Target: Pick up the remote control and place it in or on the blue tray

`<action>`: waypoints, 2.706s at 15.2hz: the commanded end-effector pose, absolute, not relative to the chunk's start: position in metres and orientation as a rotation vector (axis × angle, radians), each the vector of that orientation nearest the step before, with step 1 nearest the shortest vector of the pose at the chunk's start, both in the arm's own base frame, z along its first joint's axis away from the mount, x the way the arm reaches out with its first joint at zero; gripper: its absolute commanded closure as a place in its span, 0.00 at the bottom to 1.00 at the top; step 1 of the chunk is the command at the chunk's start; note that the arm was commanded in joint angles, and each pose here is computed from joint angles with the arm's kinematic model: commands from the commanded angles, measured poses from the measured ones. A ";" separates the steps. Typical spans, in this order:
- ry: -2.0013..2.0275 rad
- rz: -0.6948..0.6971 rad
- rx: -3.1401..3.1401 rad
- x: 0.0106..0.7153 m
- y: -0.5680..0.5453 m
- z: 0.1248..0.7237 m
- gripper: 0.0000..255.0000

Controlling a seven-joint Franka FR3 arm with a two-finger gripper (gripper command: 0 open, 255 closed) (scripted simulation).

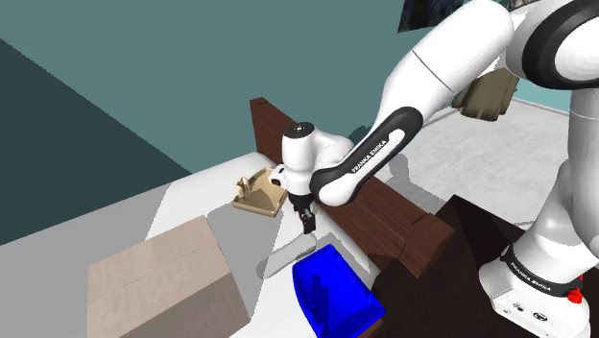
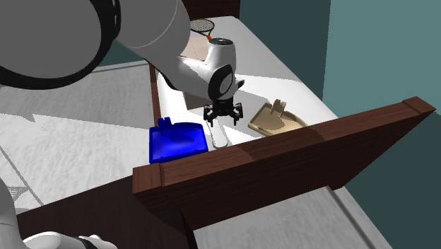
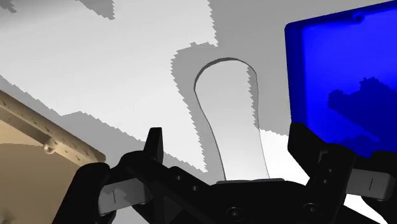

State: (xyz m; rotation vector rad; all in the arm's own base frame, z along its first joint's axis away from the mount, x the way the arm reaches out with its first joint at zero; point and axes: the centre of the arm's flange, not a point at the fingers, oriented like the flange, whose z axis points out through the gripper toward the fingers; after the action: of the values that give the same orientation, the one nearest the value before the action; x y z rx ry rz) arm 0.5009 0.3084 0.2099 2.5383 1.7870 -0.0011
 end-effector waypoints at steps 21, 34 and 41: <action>2.051 0.008 2.351 0.492 0.379 0.101 0.00; 2.051 0.008 2.351 0.492 0.379 0.112 1.00; 2.051 0.008 2.351 0.492 0.379 0.149 1.00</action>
State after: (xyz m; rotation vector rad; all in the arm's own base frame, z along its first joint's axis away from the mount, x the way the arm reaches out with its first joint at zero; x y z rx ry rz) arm 0.4919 0.3797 0.1440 2.3508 2.0509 0.0075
